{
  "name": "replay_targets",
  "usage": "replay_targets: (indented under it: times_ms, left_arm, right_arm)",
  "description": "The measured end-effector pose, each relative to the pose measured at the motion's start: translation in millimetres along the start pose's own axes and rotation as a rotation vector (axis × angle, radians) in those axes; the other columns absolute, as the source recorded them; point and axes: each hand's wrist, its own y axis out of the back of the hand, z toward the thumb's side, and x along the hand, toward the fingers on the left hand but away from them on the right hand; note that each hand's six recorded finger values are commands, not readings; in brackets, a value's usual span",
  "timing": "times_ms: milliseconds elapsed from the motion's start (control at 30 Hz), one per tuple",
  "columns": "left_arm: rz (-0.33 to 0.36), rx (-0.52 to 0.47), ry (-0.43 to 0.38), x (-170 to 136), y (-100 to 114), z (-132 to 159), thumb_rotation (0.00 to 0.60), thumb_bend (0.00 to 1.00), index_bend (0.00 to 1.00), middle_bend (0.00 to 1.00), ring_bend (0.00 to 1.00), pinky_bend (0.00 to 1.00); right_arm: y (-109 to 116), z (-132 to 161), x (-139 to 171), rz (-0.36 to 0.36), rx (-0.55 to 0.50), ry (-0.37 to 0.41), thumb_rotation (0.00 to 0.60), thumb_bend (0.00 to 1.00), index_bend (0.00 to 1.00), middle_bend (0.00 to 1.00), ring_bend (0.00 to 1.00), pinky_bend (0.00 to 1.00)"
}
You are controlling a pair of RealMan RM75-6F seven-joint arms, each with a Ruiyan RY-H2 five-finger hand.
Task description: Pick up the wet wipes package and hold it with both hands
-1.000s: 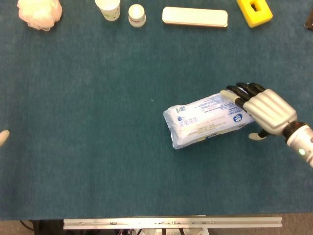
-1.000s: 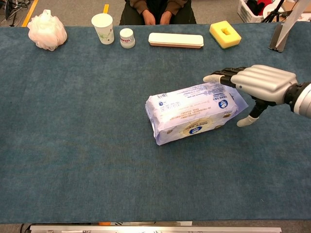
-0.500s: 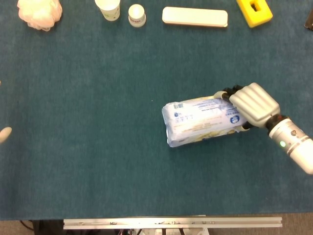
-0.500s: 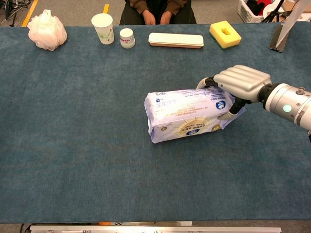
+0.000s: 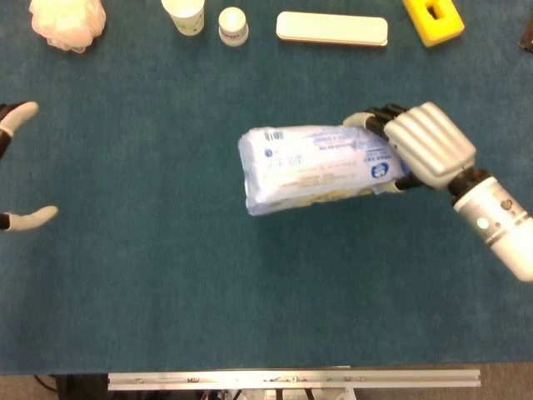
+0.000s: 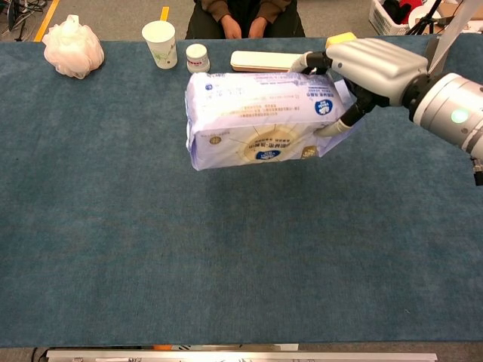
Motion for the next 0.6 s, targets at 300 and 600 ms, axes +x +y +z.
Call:
replay_targets:
  times_ms: [300,600]
  left_arm:
    - [-0.083,-0.072,-0.063,30.6,5.5,25.4,0.6,0.09,0.0,0.0,0.02,0.12]
    - [-0.139,-0.081,-0.103,41.5,-2.3,41.6,0.595,0.08,0.0,0.0,0.02,0.12]
  right_arm:
    - [9.5,34.8,-29.7,-0.035,-0.024,0.028,0.6,0.44,0.72,0.65,0.74,0.76]
    - [7.9,85.9,-60.5,-0.074,-0.031,0.063,0.6,0.44,0.72,0.65,0.74,0.76]
